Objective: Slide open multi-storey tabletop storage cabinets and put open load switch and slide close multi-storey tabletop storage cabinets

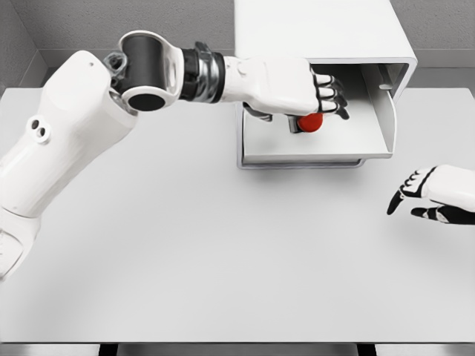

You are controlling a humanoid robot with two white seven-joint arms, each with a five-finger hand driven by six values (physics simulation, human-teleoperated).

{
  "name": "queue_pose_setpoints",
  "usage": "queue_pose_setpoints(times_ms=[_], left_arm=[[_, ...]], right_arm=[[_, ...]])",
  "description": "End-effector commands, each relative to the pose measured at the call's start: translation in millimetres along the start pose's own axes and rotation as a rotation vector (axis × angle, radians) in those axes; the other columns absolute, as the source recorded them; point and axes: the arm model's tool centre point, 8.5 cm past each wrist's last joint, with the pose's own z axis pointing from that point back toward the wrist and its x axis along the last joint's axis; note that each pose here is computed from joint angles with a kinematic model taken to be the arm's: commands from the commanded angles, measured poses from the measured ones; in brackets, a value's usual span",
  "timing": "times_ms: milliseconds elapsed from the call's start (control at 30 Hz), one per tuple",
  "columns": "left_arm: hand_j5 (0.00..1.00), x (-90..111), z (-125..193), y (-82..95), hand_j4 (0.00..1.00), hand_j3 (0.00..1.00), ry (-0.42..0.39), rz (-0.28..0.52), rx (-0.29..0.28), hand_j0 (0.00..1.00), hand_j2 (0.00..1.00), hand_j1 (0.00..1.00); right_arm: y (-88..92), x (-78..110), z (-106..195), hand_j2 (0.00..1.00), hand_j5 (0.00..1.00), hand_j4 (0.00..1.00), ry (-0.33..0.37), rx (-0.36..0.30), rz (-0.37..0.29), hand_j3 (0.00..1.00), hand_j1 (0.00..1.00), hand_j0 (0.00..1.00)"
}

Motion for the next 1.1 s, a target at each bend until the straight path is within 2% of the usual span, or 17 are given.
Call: queue_pose_setpoints(times_ms=[0,167,233,300,433,500,533,567,600,633,733,900,1000,1067], left_arm=[[1.00,-2,1,8.5,1.00,1.00,0.011,0.024,0.055,1.00,1.00,1.00],[1.00,-1,7,17.5,1.00,1.00,-0.019,0.056,0.099,1.00,1.00,1.00],[1.00,0,18,30.4,1.00,1.00,-0.050,0.072,0.144,1.00,1.00,1.00],[1.00,14,45,42.3,1.00,1.00,-0.097,0.055,0.188,1.00,1.00,1.00],[1.00,26,115,45.7,1.00,1.00,-0.143,0.123,0.233,1.00,1.00,1.00],[1.00,11,170,33.8,1.00,1.00,-0.074,0.218,0.230,1.00,1.00,1.00],[1.00,7,199,26.0,1.00,1.00,-0.045,0.291,0.234,1.00,1.00,1.00],[1.00,5,223,14.7,1.00,1.00,-0.003,0.339,0.215,1.00,1.00,1.00],[1.00,4,253,-5.8,1.00,1.00,0.076,0.381,0.154,1.00,1.00,1.00],[1.00,6,258,-19.0,1.00,1.00,0.095,0.412,0.133,1.00,1.00,1.00],[1.00,5,255,-61.2,1.00,1.00,0.120,0.520,0.103,1.00,1.00,1.00],[1.00,10,233,-72.4,1.00,1.00,0.086,0.523,0.096,1.00,1.00,1.00],[1.00,21,220,-90.1,1.00,1.00,0.057,0.565,0.087,1.00,1.00,1.00],[1.00,24,215,-95.7,1.00,1.00,0.049,0.579,0.088,1.00,1.00,1.00]], right_arm=[[4.8,1.1,-3,0.56,0.56,0.56,-0.010,0.009,-0.016,0.56,0.56,0.56],[3.5,2.5,-9,0.56,0.56,0.56,-0.025,0.014,-0.011,0.56,0.56,0.56],[0.7,5.5,-20,0.56,0.56,0.56,-0.053,0.011,-0.004,0.56,0.56,0.56],[-1.5,8.5,-29,0.56,0.56,0.56,-0.078,0.011,0.002,0.56,0.56,0.56],[-2.0,12.4,-41,0.56,0.56,0.56,-0.108,0.022,0.013,0.56,0.56,0.56],[-3.2,12.5,-42,0.56,0.56,0.56,-0.108,0.021,0.015,0.56,0.56,0.56],[-1.4,13.2,-44,0.56,0.56,0.56,-0.113,0.025,0.013,0.56,0.56,0.56],[-4.9,13.8,-45,0.56,0.56,0.56,-0.117,0.020,0.020,0.56,0.56,0.56],[-4.9,15.9,-51,0.56,0.56,0.56,-0.132,0.027,0.023,0.56,0.56,0.56],[-6.2,17.6,-55,0.56,0.56,0.56,-0.143,0.027,0.028,0.56,0.56,0.56],[-9.4,19.6,-61,0.56,0.56,0.56,-0.154,0.022,0.044,0.56,0.56,0.56],[-21.4,21.8,-67,0.56,0.56,0.56,-0.166,0.002,0.073,0.56,0.56,0.56],[-30.4,21.4,-73,0.56,0.56,0.56,-0.172,-0.014,0.090,0.56,0.56,0.56],[-32.1,20.4,-76,0.56,0.56,0.56,-0.170,-0.020,0.098,0.56,0.56,0.56]])
